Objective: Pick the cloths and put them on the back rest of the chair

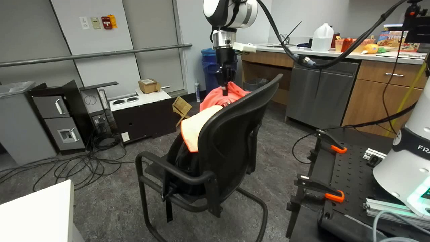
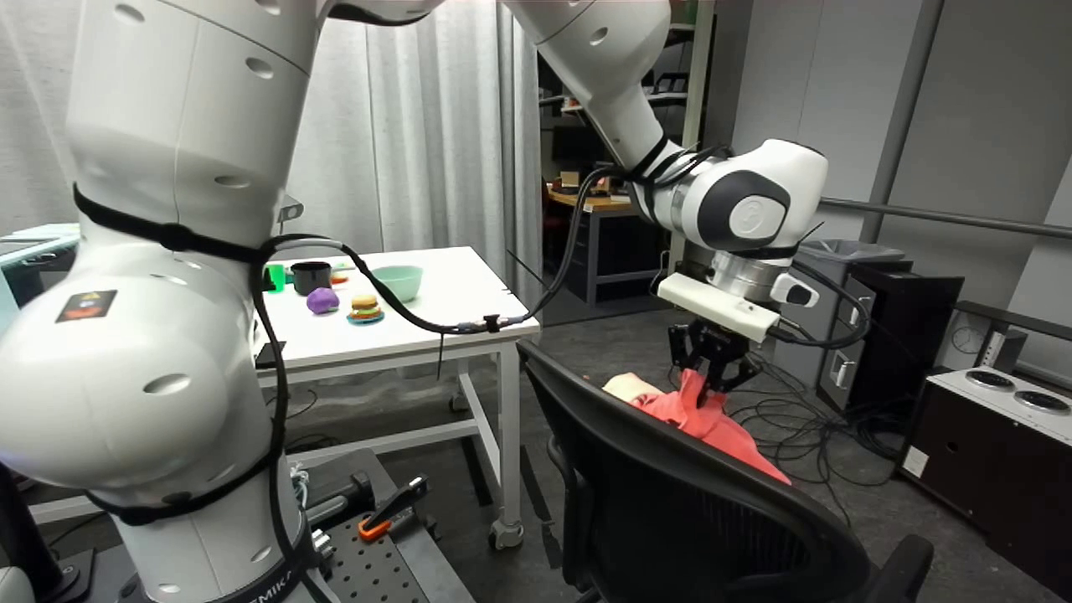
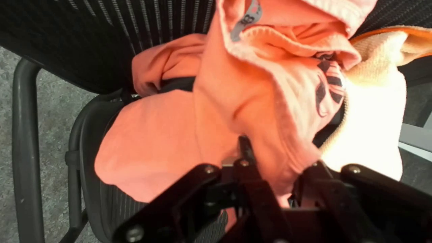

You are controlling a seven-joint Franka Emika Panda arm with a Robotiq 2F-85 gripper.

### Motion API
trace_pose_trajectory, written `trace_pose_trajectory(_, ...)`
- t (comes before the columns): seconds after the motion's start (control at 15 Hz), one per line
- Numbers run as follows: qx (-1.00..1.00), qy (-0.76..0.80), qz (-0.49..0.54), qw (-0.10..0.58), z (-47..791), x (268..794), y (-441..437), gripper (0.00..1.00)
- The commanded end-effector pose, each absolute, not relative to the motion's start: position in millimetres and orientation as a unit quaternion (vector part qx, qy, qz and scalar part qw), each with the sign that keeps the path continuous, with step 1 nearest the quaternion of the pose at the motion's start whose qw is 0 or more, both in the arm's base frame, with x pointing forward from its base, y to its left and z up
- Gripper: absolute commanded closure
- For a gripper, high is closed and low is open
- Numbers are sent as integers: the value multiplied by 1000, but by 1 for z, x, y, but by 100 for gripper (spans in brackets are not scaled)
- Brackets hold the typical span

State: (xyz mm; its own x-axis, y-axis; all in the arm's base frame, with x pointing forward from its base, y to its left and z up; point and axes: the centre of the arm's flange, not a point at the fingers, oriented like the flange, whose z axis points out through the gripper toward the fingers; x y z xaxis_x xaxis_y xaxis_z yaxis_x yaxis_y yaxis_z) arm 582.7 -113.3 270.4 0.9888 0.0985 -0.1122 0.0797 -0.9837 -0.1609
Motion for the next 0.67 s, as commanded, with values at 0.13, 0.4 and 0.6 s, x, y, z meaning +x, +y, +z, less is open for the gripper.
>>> trace_pose_trajectory(0.13,-994,-51,56,75,305,571,-122,100)
trace_pose_trajectory(0.4,-996,-70,57,-9,346,572,-136,99)
trace_pose_trajectory(0.6,-994,-65,32,-77,385,579,-159,99)
